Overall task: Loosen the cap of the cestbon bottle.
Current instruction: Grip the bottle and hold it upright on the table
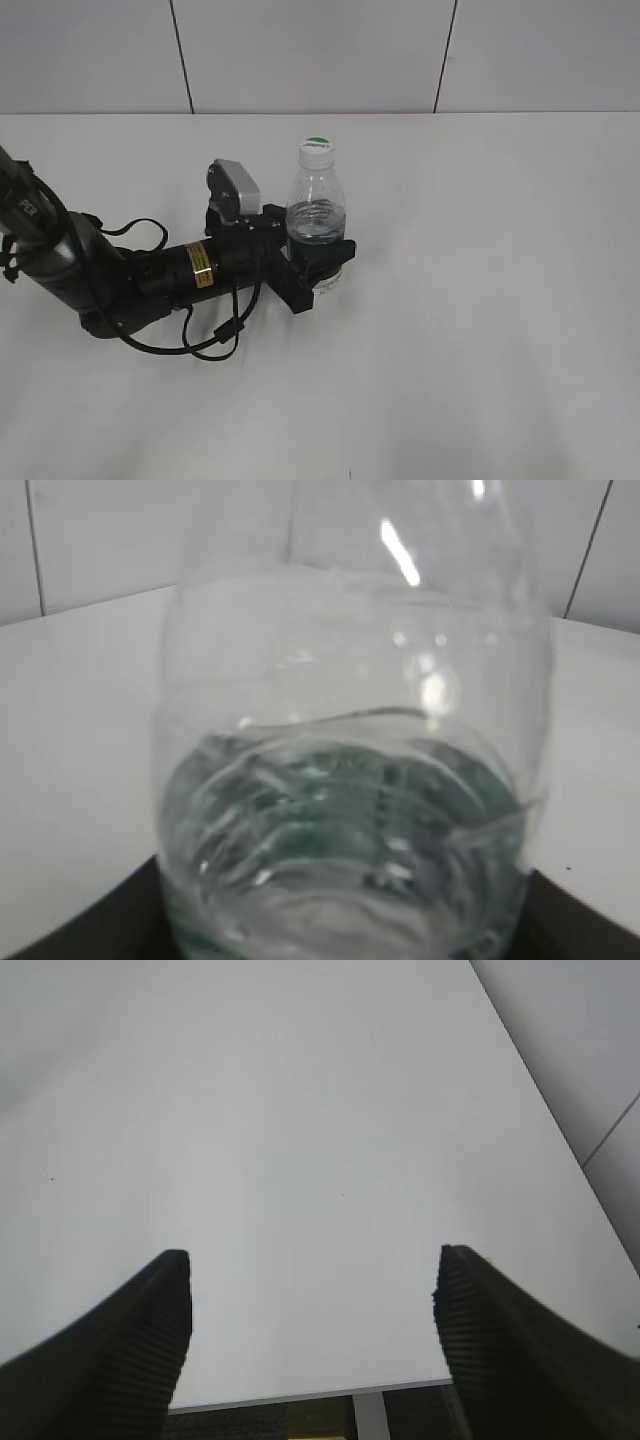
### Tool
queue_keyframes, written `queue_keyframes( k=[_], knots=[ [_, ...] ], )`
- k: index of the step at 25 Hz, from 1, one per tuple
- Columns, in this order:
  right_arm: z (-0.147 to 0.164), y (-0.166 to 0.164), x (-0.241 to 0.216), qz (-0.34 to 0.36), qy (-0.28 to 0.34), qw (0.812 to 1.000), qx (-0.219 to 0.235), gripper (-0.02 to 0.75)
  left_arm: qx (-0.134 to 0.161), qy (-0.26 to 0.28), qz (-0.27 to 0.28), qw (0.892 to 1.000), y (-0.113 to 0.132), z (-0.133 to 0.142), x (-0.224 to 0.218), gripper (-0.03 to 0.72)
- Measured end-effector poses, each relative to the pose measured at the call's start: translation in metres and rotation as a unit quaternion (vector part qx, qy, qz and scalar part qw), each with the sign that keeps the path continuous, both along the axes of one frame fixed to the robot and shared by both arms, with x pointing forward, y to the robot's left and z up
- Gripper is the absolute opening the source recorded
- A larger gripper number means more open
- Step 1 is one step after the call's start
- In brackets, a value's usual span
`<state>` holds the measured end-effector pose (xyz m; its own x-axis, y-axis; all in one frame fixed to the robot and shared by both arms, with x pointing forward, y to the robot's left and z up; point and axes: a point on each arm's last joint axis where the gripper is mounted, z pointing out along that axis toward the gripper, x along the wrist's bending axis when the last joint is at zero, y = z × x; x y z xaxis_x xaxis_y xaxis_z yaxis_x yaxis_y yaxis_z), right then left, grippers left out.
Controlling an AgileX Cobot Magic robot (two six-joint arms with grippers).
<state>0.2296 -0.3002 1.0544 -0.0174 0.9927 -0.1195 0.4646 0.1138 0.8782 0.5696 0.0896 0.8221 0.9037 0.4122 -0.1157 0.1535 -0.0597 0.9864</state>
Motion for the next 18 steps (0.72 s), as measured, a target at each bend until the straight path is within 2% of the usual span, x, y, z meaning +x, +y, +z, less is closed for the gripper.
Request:
queue_keyframes(
  k=[18],
  knots=[
    [0.0001, 0.0000, 0.0000, 0.003, 0.000, 1.000, -0.006, 0.580, 0.014, -0.029, -0.016, 0.999, -0.0009, -0.0002, -0.0021, 0.405]
  ],
)
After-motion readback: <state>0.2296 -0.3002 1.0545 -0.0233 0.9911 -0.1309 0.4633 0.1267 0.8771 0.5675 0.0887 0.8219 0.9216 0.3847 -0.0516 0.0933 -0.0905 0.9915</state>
